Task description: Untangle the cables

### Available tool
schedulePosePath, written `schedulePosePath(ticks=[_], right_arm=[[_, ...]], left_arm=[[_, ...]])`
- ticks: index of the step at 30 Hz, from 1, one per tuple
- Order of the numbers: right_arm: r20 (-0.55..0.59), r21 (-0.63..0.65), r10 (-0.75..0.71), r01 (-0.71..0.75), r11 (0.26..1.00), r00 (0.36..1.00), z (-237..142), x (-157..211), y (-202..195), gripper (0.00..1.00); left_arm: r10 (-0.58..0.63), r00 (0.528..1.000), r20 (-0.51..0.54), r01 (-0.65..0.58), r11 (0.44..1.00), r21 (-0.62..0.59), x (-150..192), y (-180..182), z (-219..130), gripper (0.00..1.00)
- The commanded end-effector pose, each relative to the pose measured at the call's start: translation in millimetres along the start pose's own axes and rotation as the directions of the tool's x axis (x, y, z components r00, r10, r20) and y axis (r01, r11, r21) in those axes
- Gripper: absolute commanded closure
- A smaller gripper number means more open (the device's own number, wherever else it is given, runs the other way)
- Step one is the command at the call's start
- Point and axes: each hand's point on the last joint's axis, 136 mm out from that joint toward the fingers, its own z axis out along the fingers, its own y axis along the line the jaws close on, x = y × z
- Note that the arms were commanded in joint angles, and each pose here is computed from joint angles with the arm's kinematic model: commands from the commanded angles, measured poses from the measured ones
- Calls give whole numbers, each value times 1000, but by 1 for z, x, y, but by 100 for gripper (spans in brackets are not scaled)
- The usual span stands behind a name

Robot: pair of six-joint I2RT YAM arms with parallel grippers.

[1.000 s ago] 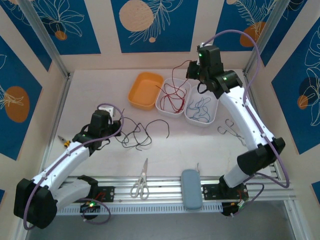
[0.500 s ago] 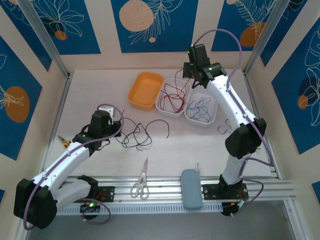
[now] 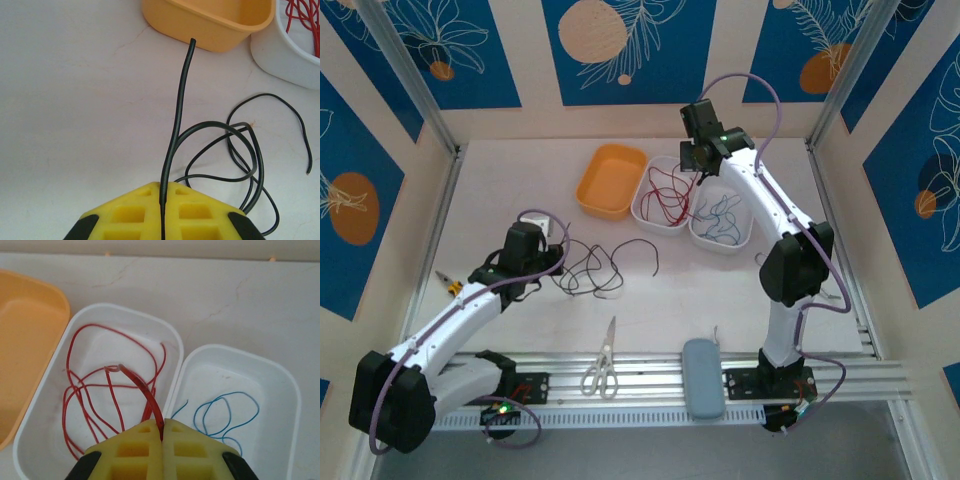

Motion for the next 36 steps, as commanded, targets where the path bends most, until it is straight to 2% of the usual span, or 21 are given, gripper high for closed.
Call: schedulePosePath(ticks=[1,7,13,26,36], right_arm=[[-31,-66,-22,20,998,999,4,2,26,100],[-116,-68,-75,67,995,990,32,16,52,100],[-199,-74,-53,39,997,979,57,33,61,100],[-330,40,22,-9,999,944,121,73,30,100],[-345,14,-12,18,1000,939,145,84,36,100]], left_arm=[[8,1000,1,-8,1000,25,1,-4,3,100],[6,1000,-1,-6,1000,22,2,-4,3,100],[3,1000,-2,-3,1000,26,2,-4,4,100],[4,1000,-4,-4,1000,30,3,-5,3,100],[3,1000,8,-3,999,39,-2,-8,-1,100]])
